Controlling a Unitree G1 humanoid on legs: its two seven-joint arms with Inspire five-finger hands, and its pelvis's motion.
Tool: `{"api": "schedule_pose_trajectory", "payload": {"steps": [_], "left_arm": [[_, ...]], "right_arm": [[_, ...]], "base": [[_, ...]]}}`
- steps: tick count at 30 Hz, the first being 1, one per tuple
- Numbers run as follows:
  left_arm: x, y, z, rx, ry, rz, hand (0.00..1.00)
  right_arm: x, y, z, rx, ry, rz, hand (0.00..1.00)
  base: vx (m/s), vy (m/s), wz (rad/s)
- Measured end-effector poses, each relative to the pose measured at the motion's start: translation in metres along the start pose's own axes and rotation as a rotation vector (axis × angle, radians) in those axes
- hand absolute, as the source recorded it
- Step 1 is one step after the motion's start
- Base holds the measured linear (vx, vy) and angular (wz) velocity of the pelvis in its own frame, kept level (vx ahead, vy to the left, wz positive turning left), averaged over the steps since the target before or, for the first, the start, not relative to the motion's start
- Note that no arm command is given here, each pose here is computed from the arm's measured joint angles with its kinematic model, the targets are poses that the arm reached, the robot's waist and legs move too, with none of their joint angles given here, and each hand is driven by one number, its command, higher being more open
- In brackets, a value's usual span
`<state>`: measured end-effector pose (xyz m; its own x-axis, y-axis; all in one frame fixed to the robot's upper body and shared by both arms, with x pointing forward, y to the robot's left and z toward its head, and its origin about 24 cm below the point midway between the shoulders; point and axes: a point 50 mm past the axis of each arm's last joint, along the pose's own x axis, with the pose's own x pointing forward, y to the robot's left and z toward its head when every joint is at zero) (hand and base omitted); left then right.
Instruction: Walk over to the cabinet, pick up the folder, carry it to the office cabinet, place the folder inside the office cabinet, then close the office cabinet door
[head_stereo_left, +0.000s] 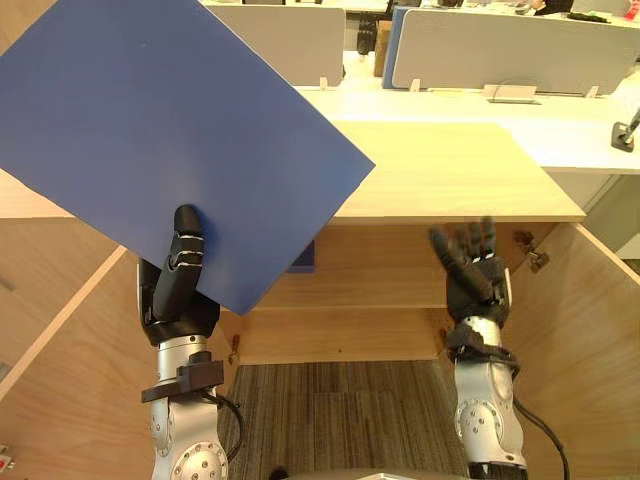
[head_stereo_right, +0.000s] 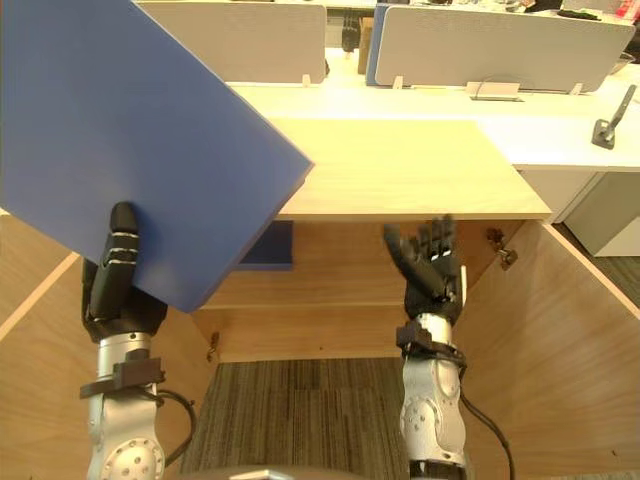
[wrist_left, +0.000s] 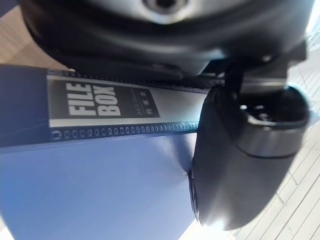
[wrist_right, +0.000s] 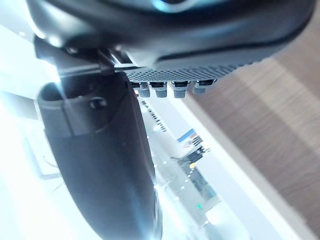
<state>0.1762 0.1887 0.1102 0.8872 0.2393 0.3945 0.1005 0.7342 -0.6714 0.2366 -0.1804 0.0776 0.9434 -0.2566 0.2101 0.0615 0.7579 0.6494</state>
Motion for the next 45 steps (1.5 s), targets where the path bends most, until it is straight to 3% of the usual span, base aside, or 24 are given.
{"api": "schedule_pose_trajectory", "payload": {"steps": [6, 15, 26, 37, 45], "left_arm": [[0.0, -0.006, -0.002, 0.207, 0.021, -0.066, 0.0], [0.0, -0.011, -0.005, 0.408, 0.057, -0.149, 0.0], [0.0, -0.014, -0.006, 0.511, 0.08, -0.202, 0.0], [0.003, -0.007, 0.003, 0.651, 0.124, -0.255, 0.0], [0.005, -0.018, 0.011, 0.592, 0.163, -0.365, 0.0]], "right_arm": [[0.04, 0.046, 0.035, -0.002, -0.148, 0.239, 1.0], [0.06, 0.079, 0.059, 0.039, -0.186, 0.481, 1.0], [0.06, 0.121, 0.046, -0.017, -0.006, 0.802, 1.0], [0.074, 0.112, 0.041, -0.266, 0.253, 0.898, 1.0], [0.075, 0.106, 0.03, -0.298, 0.357, 0.886, 1.0]], "base": [[0.0, 0.0, 0.0], [0.0, 0.0, 0.0], [0.0, 0.0, 0.0], [0.0, 0.0, 0.0], [0.0, 0.0, 0.0]]}}
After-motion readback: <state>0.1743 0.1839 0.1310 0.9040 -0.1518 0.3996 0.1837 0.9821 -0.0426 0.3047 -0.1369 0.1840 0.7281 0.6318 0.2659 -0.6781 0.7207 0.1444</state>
